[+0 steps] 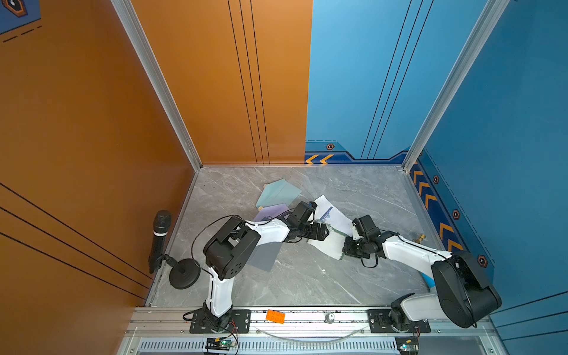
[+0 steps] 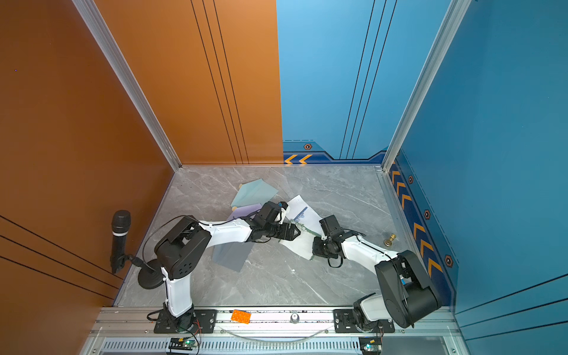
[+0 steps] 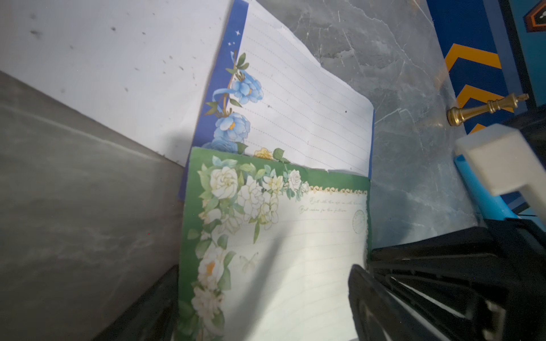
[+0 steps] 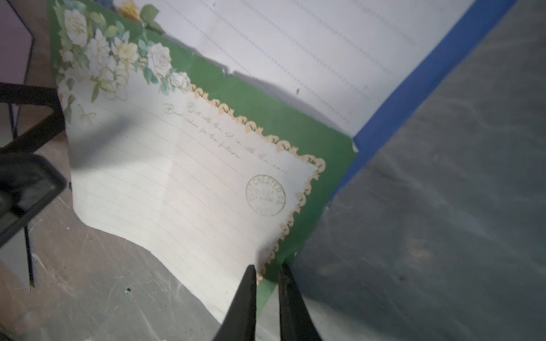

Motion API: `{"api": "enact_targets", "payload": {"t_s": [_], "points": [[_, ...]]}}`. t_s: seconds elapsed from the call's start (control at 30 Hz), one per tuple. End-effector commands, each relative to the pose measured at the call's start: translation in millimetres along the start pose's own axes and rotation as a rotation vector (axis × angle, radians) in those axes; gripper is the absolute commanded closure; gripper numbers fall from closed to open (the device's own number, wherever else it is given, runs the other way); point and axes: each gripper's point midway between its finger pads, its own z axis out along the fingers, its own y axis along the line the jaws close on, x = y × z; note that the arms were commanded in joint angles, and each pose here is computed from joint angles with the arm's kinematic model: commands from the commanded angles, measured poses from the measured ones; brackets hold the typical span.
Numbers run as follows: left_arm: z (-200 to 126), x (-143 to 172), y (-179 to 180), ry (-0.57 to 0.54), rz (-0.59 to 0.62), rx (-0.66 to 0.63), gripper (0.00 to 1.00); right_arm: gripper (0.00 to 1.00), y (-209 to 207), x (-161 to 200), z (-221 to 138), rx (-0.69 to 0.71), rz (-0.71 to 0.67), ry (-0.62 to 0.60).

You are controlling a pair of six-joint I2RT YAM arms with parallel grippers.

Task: Fold the letter paper in half and place it into the envelope
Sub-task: Fold the letter paper at the center of the board.

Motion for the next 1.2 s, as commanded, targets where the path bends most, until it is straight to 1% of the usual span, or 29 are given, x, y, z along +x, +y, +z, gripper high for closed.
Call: {"api": "enact_targets", "payload": {"t_s": [0.0, 0.1, 0.13, 0.27, 0.37, 0.47, 0.53, 0.7, 0.83, 1.0, 1.17], "points": [[2.0, 110.7, 65.4, 0.332, -0.145, -0.192, 0.12, 0.82, -24.4, 32.7, 11.9, 0.092, 0.039, 0.115], [-1.2, 113.2, 66.3, 0.327, -0.155, -0.191, 0.12, 0.82, -25.2, 35.5, 13.9, 0.093, 0.046, 0.124], [-2.5, 113.0, 65.5, 0.322, -0.157, -0.185, 0.17, 0.82, -24.5, 35.1, 14.3, 0.091, 0.047, 0.124], [-5.7, 109.1, 63.1, 0.302, -0.167, -0.163, 0.22, 0.82, -23.6, 37.1, 17.0, 0.086, 0.051, 0.135], [-4.4, 106.0, 60.4, 0.293, -0.176, -0.144, 0.28, 0.82, -23.1, 37.8, 18.3, 0.087, 0.053, 0.141], [-2.8, 102.8, 55.1, 0.289, -0.181, -0.118, 0.37, 0.82, -22.5, 37.4, 18.7, 0.086, 0.054, 0.141], [-3.2, 102.0, 53.2, 0.29, -0.185, -0.111, 0.4, 0.82, -22.9, 37.7, 19.0, 0.088, 0.055, 0.142], [-11.5, 99.5, 53.3, 0.279, -0.184, -0.12, 0.4, 0.83, -23.6, 39.0, 19.0, 0.091, 0.061, 0.145], [-20.5, 100.1, 57.5, 0.272, -0.183, -0.152, 0.38, 0.83, -24.1, 39.7, 19.1, 0.093, 0.063, 0.148], [-25.1, 98.4, 59.9, 0.252, -0.207, -0.175, 0.43, 0.83, -22.9, 39.4, 20.7, 0.086, 0.072, 0.151], [-30.3, 95.7, 59.8, 0.231, -0.223, -0.181, 0.44, 0.83, -22.2, 41.0, 22.8, 0.079, 0.084, 0.16]]}}
